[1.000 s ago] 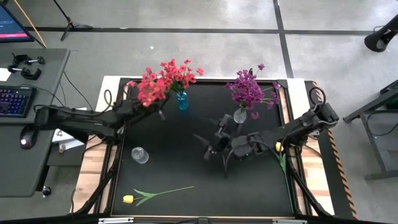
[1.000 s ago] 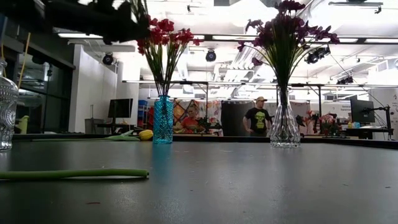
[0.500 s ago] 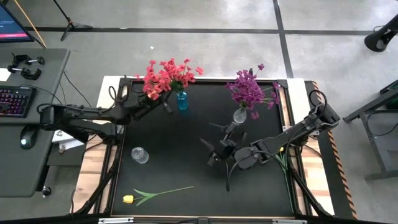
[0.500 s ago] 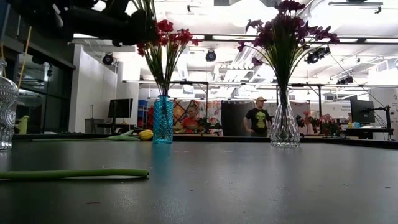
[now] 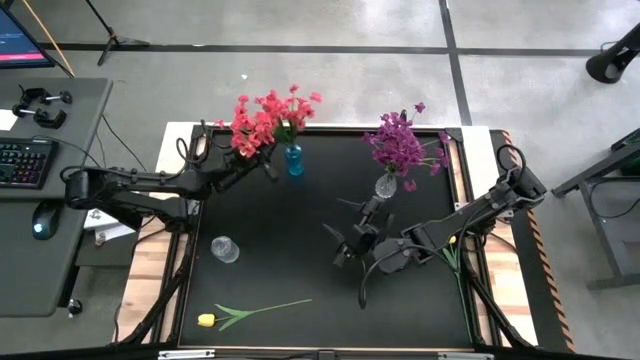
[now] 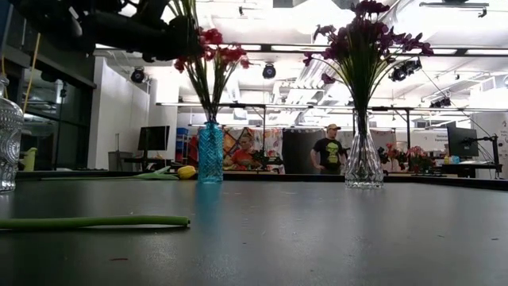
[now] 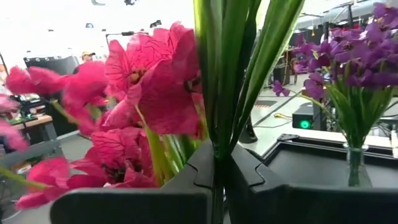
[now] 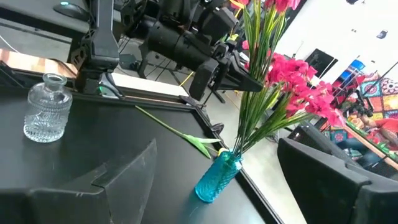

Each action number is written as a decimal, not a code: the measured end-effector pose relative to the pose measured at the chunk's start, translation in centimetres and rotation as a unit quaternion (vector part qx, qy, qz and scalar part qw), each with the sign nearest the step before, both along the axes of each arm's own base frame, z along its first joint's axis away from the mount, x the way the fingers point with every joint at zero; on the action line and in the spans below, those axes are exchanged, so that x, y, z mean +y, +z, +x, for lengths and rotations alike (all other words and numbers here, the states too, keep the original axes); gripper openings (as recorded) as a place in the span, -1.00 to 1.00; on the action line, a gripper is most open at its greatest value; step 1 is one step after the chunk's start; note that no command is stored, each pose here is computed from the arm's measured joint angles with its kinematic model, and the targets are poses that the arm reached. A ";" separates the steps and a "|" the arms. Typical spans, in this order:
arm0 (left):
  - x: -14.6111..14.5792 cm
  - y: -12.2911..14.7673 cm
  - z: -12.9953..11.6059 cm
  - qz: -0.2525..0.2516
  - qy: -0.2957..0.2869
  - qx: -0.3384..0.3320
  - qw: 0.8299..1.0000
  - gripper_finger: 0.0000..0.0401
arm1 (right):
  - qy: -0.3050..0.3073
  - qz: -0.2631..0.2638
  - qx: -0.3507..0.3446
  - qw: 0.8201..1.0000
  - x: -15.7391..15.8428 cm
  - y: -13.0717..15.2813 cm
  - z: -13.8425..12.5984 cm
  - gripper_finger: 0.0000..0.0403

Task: Sort flowers into vase by color
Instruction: Put the red flowers into the blue vase

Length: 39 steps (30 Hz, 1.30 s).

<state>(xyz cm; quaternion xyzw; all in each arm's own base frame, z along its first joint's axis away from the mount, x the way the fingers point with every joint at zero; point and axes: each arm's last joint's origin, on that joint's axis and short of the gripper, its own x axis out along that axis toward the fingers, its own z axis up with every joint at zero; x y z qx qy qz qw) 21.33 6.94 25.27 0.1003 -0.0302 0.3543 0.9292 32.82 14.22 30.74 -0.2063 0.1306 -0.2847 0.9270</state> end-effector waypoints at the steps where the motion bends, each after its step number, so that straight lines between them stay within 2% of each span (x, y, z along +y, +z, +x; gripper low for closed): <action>1: -0.1 0.0 0.0 -0.001 -0.002 -0.001 1.000 -1.00 | 0.000 0.000 0.001 1.000 0.0 0.0 0.0 0.60; 8: -0.8 0.0 0.2 -0.004 -0.015 -0.002 1.000 -1.00 | 0.000 -0.001 0.001 1.000 0.0 0.0 0.0 0.60; 14: -0.9 0.0 0.1 0.008 0.020 0.012 1.000 -1.00 | 0.000 -0.001 0.001 1.000 0.0 0.0 0.0 0.60; 32: -0.4 0.0 0.0 0.008 0.032 0.012 0.999 -1.00 | 0.024 0.026 -0.008 0.999 0.1 -0.1 0.1 0.60; 39: -0.5 0.3 -0.1 0.011 0.031 -0.007 0.999 -1.00 | 0.024 0.026 -0.008 0.999 0.1 -0.1 0.1 0.60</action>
